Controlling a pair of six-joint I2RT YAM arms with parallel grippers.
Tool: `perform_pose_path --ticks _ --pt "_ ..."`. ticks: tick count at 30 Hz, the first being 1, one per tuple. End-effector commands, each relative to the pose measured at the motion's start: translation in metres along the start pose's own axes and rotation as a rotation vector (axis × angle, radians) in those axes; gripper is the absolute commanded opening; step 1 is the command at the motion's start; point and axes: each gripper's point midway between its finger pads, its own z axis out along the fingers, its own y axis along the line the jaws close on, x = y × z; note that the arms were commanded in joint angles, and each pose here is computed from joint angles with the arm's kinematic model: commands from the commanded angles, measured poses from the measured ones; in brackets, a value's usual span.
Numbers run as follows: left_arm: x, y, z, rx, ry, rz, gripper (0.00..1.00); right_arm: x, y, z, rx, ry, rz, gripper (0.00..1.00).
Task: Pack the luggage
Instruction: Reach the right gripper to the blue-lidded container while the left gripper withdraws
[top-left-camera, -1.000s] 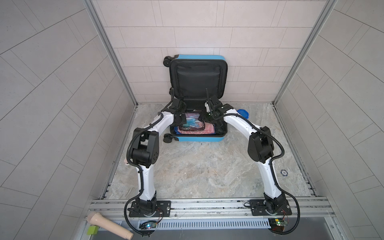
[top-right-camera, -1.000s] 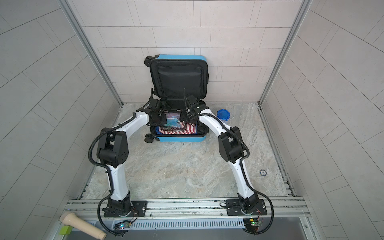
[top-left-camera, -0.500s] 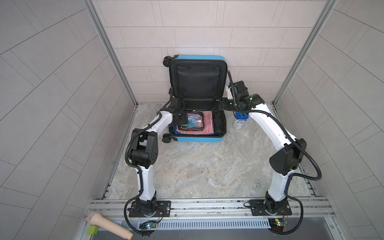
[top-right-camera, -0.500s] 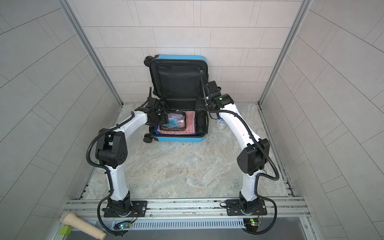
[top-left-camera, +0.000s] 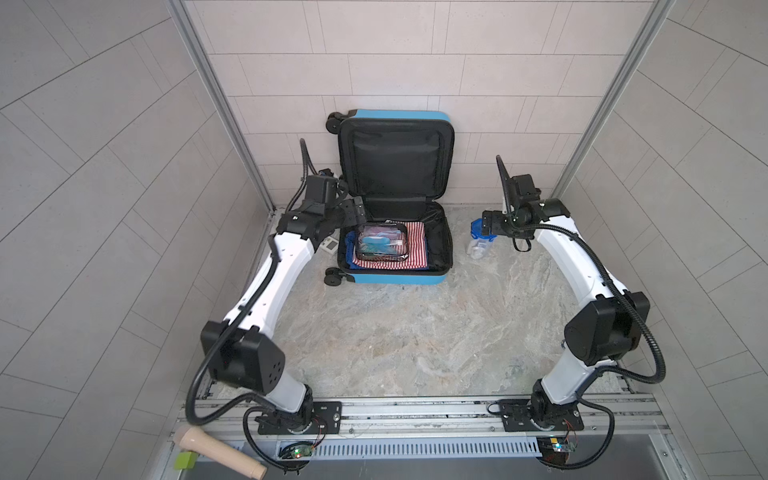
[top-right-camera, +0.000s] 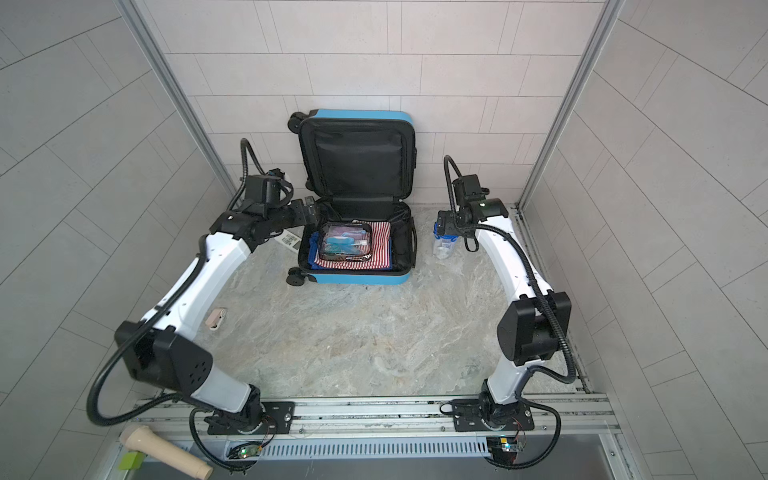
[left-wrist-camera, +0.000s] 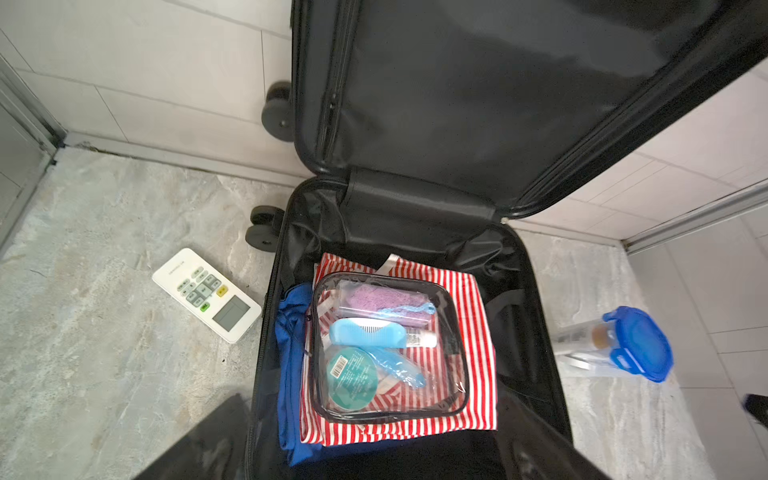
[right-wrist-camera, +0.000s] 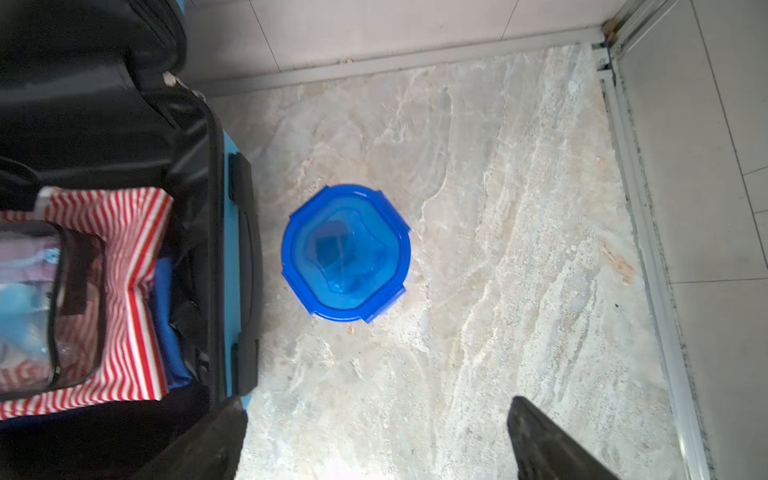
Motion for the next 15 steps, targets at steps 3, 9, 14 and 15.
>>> perform_pose_path --ticks 3,9,14,15 --pt "0.041 -0.017 -0.027 0.076 0.009 -0.016 0.99 0.024 -0.004 0.011 0.033 0.124 -0.072 1.00" --pt "0.102 -0.026 -0.039 0.143 0.014 -0.083 1.00 0.043 0.010 0.044 0.052 0.219 -0.141 1.00" --pt "0.134 -0.028 -0.038 0.154 0.062 -0.076 1.00 0.037 0.009 0.060 0.095 0.231 -0.146 1.00" --pt "0.139 -0.029 -0.038 0.156 0.071 -0.073 1.00 0.034 0.007 0.062 0.109 0.229 -0.145 1.00"
